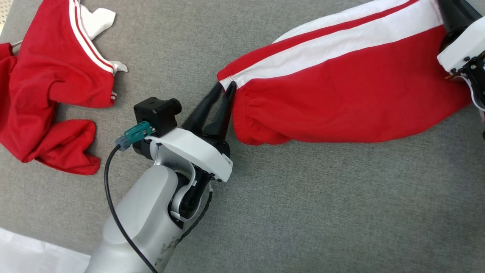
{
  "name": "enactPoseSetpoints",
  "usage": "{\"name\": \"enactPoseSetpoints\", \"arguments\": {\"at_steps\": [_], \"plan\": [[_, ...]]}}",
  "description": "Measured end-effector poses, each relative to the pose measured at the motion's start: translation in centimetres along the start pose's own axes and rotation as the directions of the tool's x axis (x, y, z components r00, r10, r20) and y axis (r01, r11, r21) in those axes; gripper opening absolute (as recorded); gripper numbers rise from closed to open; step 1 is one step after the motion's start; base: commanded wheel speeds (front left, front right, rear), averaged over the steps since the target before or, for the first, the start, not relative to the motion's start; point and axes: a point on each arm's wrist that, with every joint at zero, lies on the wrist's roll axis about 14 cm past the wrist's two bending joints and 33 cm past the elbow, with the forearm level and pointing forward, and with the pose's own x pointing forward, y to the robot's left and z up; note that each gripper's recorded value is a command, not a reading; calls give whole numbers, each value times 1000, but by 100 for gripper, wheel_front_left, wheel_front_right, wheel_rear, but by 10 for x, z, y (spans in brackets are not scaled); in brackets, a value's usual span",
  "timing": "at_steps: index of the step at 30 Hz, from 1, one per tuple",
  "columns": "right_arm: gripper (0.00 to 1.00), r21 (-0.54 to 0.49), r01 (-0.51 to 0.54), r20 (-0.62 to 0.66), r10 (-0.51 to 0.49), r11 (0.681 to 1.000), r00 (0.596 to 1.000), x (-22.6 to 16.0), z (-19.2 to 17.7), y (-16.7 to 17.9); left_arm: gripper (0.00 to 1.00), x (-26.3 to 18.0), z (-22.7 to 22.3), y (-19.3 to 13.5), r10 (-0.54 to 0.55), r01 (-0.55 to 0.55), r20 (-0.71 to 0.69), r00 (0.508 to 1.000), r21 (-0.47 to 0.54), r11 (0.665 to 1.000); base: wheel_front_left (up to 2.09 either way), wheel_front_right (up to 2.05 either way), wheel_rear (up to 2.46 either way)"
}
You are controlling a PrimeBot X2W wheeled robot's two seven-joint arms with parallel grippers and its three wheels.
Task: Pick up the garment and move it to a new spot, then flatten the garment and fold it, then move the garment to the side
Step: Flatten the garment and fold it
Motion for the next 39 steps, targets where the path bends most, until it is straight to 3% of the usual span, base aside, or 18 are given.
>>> {"name": "enactPoseSetpoints", "arguments": {"at_steps": [5, 8, 17, 22, 30, 39], "plan": [[100, -8, 6, 39, -6, 1000, 999, -10, 9, -2, 100, -1, 13, 5, 28, -30, 66, 997, 29, 999, 0, 0, 0], [100, -36, 16, 144, -11, 999, 989, -28, 30, -3, 100, -7, 37, 11, 60, -77, 163, 985, 99, 992, 0, 0, 0], [100, -189, 49, 263, 2, 981, 965, -80, 45, -2, 100, -19, 84, 1, 35, -125, 333, 942, 253, 959, 0, 0, 0], [100, -235, 76, 354, 13, 969, 935, -111, 66, 7, 100, -27, 101, -12, 0, -123, 396, 918, 287, 950, 0, 0, 0], [100, -274, 118, 389, -2, 955, 921, -151, 50, 17, 100, -48, 100, -11, -5, -146, 415, 910, 333, 932, 0, 0, 0], [100, -261, 136, 376, -29, 956, 926, -166, 30, 17, 100, -62, 100, -8, 14, -184, 430, 903, 356, 916, 0, 0, 0]]}}
